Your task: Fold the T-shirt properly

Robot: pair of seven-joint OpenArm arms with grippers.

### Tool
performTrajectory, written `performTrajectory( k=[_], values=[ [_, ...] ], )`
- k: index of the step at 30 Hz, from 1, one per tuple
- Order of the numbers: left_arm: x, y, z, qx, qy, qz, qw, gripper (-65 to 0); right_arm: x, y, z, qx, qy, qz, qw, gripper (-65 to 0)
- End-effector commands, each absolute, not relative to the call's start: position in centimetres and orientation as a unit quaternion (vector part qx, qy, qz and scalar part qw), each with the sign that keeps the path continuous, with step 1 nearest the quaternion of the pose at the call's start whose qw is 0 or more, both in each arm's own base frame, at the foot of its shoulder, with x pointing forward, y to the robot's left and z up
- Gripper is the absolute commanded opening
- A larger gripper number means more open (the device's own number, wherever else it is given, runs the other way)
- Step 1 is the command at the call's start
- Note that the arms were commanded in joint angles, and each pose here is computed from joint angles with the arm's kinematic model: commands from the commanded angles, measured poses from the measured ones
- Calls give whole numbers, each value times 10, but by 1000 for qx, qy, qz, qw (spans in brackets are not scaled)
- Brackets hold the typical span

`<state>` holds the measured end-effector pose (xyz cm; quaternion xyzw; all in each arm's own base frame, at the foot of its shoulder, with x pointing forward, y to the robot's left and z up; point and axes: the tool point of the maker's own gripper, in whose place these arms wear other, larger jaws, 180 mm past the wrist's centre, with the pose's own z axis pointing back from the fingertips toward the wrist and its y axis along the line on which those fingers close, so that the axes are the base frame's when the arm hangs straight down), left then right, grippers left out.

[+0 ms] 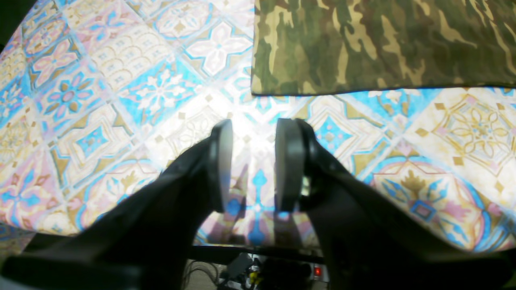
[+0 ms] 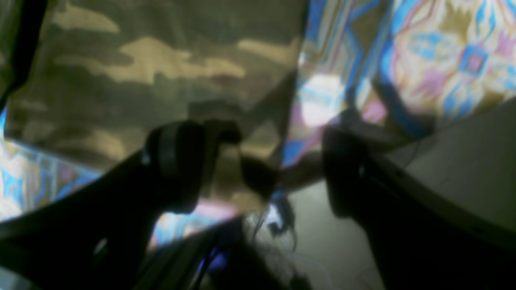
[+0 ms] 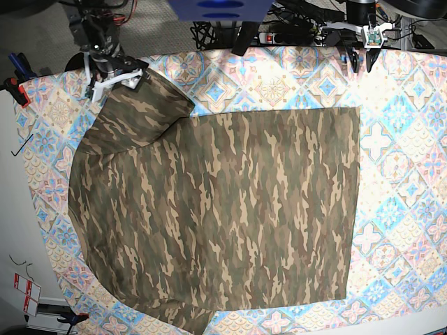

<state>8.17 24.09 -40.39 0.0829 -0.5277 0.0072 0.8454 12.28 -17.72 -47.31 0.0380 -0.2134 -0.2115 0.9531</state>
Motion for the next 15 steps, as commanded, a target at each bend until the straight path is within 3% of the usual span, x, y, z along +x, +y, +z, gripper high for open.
performTrajectory(
  k=[1,9,11,15],
  values=[
    [81,243,-396,86,-538,3,839,-486,125,-171,-471,53,-211,-212,953,-214],
    [82,243,-396,86,-538,3,838,-486,134,-160,-469,70,-214,-213,951,-219],
    [82,242,-396,86,-538,3,838,-486,135,-154,-468,82,-216,-203,951,-256],
    [88,240,-396,82,-544,5,835,-482,136,-155,-468,84,-219,-200,951,-401]
  ],
)
